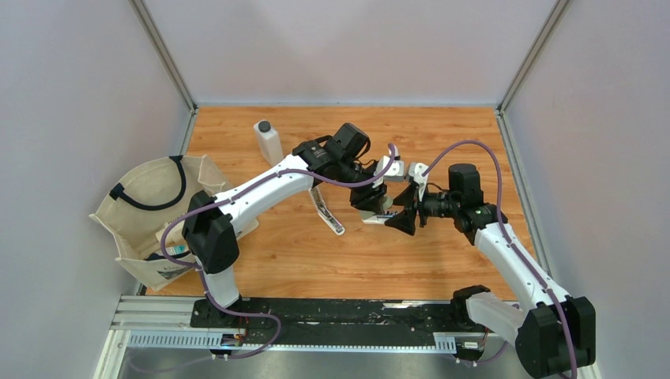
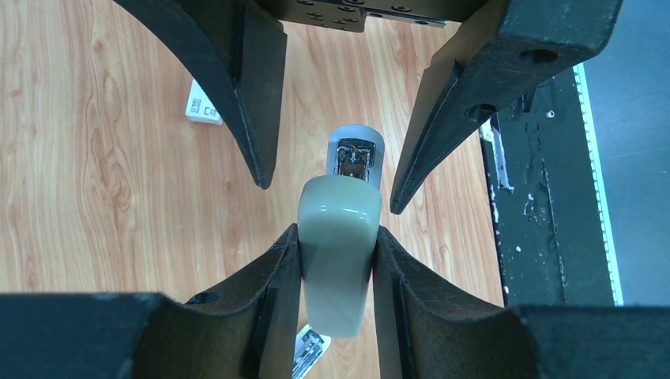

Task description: Load the staples into the stapler

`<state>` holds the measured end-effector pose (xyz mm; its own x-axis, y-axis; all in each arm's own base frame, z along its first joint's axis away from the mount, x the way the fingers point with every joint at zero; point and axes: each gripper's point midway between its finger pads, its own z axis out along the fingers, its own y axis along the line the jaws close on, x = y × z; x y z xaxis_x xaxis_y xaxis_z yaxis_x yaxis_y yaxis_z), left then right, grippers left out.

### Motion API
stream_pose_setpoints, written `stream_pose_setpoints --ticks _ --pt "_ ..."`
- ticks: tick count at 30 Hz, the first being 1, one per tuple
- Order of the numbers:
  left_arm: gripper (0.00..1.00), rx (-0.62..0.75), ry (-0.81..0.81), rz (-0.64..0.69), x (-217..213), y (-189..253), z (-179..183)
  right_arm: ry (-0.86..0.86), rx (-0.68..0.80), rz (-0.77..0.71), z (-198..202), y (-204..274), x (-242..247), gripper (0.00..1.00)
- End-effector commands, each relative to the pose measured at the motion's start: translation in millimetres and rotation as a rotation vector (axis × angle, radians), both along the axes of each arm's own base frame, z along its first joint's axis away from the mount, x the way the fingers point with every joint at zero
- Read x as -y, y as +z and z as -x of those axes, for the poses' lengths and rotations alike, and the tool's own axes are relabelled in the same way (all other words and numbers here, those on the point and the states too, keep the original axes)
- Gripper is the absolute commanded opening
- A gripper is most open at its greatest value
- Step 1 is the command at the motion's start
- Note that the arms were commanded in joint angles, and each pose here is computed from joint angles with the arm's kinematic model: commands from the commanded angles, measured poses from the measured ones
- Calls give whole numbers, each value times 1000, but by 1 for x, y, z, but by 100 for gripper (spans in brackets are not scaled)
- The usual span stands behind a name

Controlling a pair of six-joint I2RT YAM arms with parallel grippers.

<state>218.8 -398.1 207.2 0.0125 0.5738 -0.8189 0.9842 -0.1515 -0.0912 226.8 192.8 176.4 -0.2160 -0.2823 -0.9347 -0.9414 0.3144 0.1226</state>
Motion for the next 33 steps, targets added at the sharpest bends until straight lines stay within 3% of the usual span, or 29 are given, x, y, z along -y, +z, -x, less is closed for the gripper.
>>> stream_pose_setpoints --ticks 1,4,9,18,33 --pt "3 14 -33 58 0 24 12 2 77 -32 -6 23 -3 70" --pt "3 13 -35 62 0 26 13 2 74 -31 -7 20 -4 66" --pt "3 6 -45 61 0 26 15 -10 58 -25 -11 16 -3 51" --pt "3 10 -28 90 3 37 13 38 19 -9 -4 1 -4 36" --pt "0 7 -3 205 11 88 11 51 -2 -5 0 -11 -4 31"
